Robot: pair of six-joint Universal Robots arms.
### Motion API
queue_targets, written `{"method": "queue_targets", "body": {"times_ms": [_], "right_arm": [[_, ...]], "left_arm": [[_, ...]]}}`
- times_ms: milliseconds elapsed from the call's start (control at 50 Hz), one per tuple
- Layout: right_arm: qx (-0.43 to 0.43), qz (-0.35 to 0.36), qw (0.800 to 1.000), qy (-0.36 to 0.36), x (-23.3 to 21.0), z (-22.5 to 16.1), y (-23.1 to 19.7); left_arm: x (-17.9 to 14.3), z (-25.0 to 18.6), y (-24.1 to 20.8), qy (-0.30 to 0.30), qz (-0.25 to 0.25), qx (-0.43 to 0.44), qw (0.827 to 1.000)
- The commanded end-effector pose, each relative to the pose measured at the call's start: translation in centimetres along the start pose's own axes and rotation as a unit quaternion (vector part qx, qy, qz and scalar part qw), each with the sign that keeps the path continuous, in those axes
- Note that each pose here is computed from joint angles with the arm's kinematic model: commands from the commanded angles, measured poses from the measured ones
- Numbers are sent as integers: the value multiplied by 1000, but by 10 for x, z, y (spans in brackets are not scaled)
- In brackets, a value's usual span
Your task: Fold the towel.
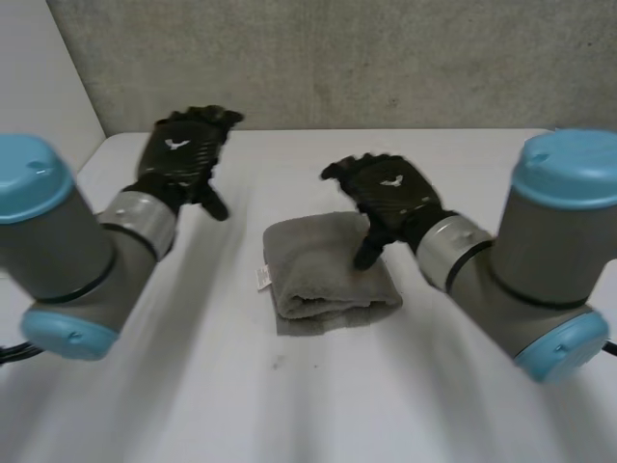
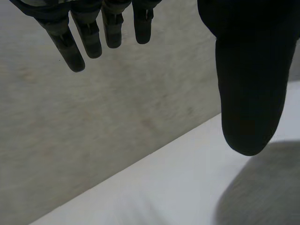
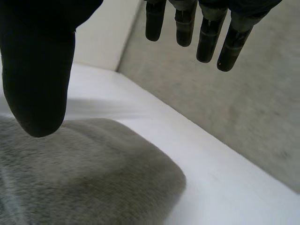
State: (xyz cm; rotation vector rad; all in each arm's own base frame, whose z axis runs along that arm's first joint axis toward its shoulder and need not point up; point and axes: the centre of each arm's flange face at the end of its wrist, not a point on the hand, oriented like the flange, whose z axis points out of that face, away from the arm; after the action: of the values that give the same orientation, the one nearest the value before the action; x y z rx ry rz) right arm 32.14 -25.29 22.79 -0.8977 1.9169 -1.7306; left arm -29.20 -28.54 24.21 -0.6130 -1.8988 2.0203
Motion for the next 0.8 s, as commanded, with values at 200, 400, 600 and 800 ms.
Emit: {"method": "queue_targets", "body": {"times_ms": [200, 400, 600, 800], "right_arm": [[-141, 98, 985, 15, 30, 27, 62], [-165, 39, 986, 5, 28, 40, 86], [-86, 9, 996, 20, 36, 29, 21], [23, 7, 992, 125, 60, -10, -68]], "left_arm": [[56, 12, 85, -9, -60, -173, 983], [55, -4, 114, -20, -49, -223, 973], [50, -4, 52, -18, -55, -150, 987], [26, -17, -65, -37, -71, -1, 997]]}}
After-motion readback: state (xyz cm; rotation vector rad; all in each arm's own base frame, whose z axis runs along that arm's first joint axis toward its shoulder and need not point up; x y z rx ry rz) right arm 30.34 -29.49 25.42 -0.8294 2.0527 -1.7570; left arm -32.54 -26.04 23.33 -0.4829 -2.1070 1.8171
